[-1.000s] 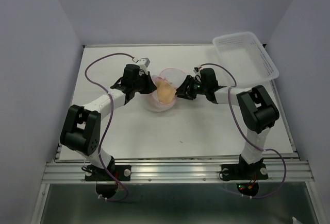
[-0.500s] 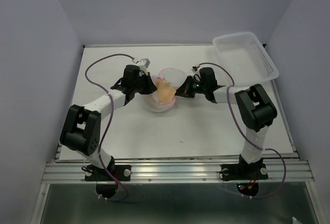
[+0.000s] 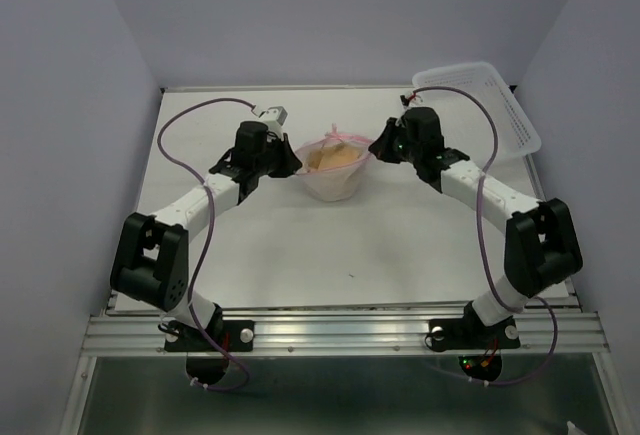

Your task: Place the bra in the laundry bag and zip it closed

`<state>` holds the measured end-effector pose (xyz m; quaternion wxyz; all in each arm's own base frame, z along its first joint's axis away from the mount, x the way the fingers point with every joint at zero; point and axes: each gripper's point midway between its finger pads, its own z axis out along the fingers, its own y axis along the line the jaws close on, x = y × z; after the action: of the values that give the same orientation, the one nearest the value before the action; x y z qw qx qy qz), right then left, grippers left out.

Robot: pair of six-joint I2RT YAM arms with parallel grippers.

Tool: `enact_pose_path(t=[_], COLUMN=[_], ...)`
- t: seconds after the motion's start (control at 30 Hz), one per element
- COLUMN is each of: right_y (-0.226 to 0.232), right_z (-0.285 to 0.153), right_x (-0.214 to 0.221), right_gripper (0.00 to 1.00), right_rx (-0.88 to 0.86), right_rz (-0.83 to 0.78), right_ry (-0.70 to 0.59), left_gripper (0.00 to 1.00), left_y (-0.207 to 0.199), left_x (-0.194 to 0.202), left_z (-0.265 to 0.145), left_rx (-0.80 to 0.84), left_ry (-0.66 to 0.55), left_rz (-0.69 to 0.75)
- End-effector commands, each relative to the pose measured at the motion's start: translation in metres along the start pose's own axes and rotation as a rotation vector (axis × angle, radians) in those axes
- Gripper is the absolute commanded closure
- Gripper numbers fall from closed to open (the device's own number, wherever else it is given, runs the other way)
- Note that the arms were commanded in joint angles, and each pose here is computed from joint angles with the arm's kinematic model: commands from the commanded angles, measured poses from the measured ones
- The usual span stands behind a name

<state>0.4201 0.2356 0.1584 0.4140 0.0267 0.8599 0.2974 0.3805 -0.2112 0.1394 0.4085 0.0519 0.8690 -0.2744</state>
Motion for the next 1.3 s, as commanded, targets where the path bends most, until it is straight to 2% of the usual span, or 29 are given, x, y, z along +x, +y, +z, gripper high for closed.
enact_pose_path(t=[0.0, 0.1, 0.23, 0.3, 0.33, 0.37, 0.4, 0.5, 0.7, 0.93, 1.03, 1.1, 1.23, 1.27], right_y=[-0.009, 0.002, 0.008, 0.011, 0.015, 0.022, 0.029, 0.029, 0.022, 0.035, 0.028, 0.018, -0.001, -0.003], right_z=[-0.035, -0.061, -0.069, -0.06, -0.042, -0.035, -0.027, -0.01, -0.017, -0.04, -0.042, -0.04, -0.036, -0.036], right_x=[-0.054, -0.072, -0.07, -0.053, -0.029, -0.025, -0.002, 0.012, 0.001, -0.018, -0.012, -0.001, 0.017, 0.02], right_gripper=[0.99, 0.99, 0.99, 0.99, 0.99, 0.99, 0.99, 0.99, 0.99, 0.99, 0.93, 0.83, 0.79, 0.69], right_rx=[0.156, 0.142, 0.104, 0.05, 0.025, 0.018, 0.016, 0.049, 0.132, 0.107, 0.134, 0.162, 0.238, 0.243], right_rz=[-0.165, -0.195, -0.215, -0.225, -0.242, -0.256, -0.306, -0.341, -0.323, -0.32, -0.305, -0.294, -0.218, -0.208], right_ry=[-0.178, -0.259, -0.293, -0.239, -0.153, -0.131, -0.064, -0.038, -0.077, -0.137, -0.118, -0.089, -0.048, -0.042], left_gripper=[1.0, 1.0, 1.0, 1.0, 1.0, 1.0, 1.0, 1.0, 1.0, 1.0, 1.0, 1.0, 1.0, 1.0], left_y=[-0.025, -0.036, -0.04, -0.043, -0.042, -0.049, -0.053, -0.069, -0.066, -0.072, -0.074, -0.072, -0.069, -0.069], left_x=[-0.052, -0.065, -0.064, -0.058, -0.053, -0.048, -0.046, -0.039, -0.039, -0.049, -0.049, -0.048, -0.035, -0.033], left_z=[-0.023, -0.034, -0.031, -0.021, -0.009, -0.001, 0.012, 0.035, 0.038, 0.024, 0.022, 0.023, 0.03, 0.031], left_rx=[0.05, 0.081, 0.107, 0.119, 0.115, 0.123, 0.13, 0.144, 0.113, 0.127, 0.138, 0.128, 0.139, 0.148], left_ry=[-0.136, -0.18, -0.181, -0.158, -0.13, -0.112, -0.089, -0.044, -0.035, -0.069, -0.068, -0.067, -0.029, -0.021], left_rz=[0.039, 0.048, 0.037, 0.016, 0.008, -0.004, 0.001, 0.019, 0.004, 0.021, 0.026, 0.03, 0.045, 0.054])
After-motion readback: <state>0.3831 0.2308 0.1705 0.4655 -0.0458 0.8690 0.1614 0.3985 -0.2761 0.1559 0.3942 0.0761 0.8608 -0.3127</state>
